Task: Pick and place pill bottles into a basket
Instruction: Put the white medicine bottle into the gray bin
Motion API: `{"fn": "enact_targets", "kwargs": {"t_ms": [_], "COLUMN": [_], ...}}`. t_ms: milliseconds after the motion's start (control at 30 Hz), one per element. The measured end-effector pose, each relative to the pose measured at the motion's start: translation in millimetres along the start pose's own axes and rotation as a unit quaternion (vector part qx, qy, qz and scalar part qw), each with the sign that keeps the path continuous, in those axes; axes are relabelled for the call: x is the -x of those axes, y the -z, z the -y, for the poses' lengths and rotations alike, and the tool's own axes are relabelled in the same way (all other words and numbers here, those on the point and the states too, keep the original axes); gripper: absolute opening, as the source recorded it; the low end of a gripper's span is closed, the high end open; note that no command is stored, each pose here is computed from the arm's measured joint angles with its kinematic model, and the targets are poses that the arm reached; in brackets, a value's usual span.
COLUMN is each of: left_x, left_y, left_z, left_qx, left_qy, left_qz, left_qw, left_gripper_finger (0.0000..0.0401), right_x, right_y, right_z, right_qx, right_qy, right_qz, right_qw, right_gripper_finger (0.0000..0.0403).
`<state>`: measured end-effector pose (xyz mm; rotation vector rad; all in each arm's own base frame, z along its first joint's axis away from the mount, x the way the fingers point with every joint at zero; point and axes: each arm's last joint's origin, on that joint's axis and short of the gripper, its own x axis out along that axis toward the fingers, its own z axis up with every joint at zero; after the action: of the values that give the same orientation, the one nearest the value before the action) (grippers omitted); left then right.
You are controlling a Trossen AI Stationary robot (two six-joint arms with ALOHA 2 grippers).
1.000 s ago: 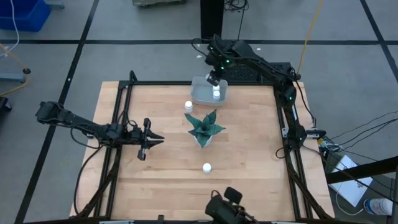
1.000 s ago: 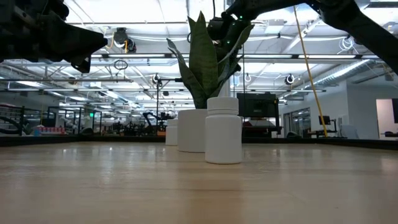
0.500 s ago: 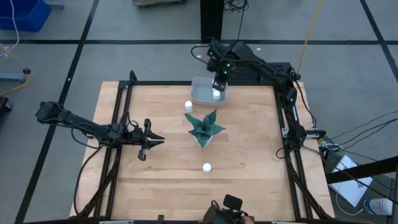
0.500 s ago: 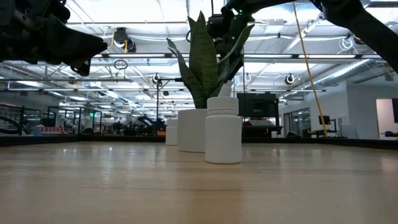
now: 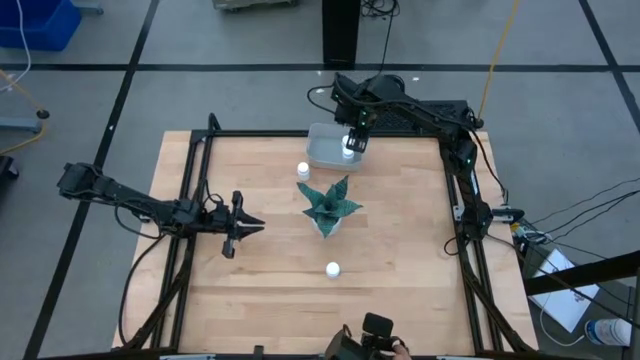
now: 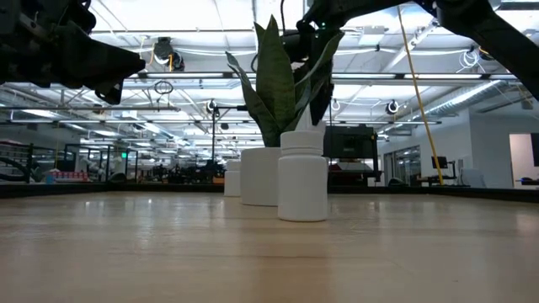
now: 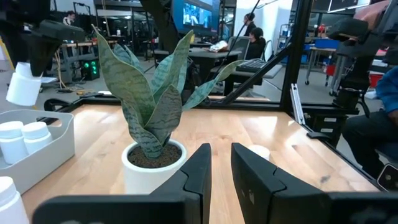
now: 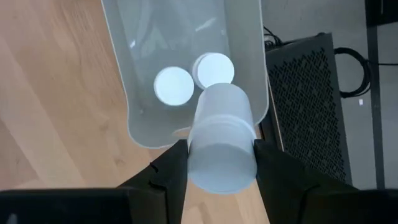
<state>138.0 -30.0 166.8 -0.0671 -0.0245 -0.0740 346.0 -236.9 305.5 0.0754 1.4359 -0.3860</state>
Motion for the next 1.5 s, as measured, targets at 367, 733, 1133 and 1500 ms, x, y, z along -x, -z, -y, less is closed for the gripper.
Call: {"fn": "enact_targets", "kwargs": {"t_ms": [367,733,1133,1500], "left_x": [0,0,0,0], "left_y": [0,3,4,5], "left_z": [0,0,0,-1], "left_qx": [-0.002,-0.005,-0.007,-0.008], "left_qy": [-0.004,-0.005,-0.005,-0.006], "left_qz": [-0.001,-0.016,-0.02,-0.024], "left_qw": [1.0,1.0,1.0,1.0], "left_gripper_finger": [0.0067,0.0067,0.0067,0.0067], "right_x": [-3,-1,-47,-49], "right_y": [-23,-29,-32,-34], "right_z": [-9,-16,-51,-48], "right_qx": [0.061,0.076,0.145,0.161], "right_qy": [-0.006,-0.073,-0.071,-0.013], "right_qz": [0.106,0.154,0.125,0.133], "right_qw": [0.993,0.982,0.979,0.978], "right_gripper_finger": [0.0147,0.0147,0.0147,0.0148]}}
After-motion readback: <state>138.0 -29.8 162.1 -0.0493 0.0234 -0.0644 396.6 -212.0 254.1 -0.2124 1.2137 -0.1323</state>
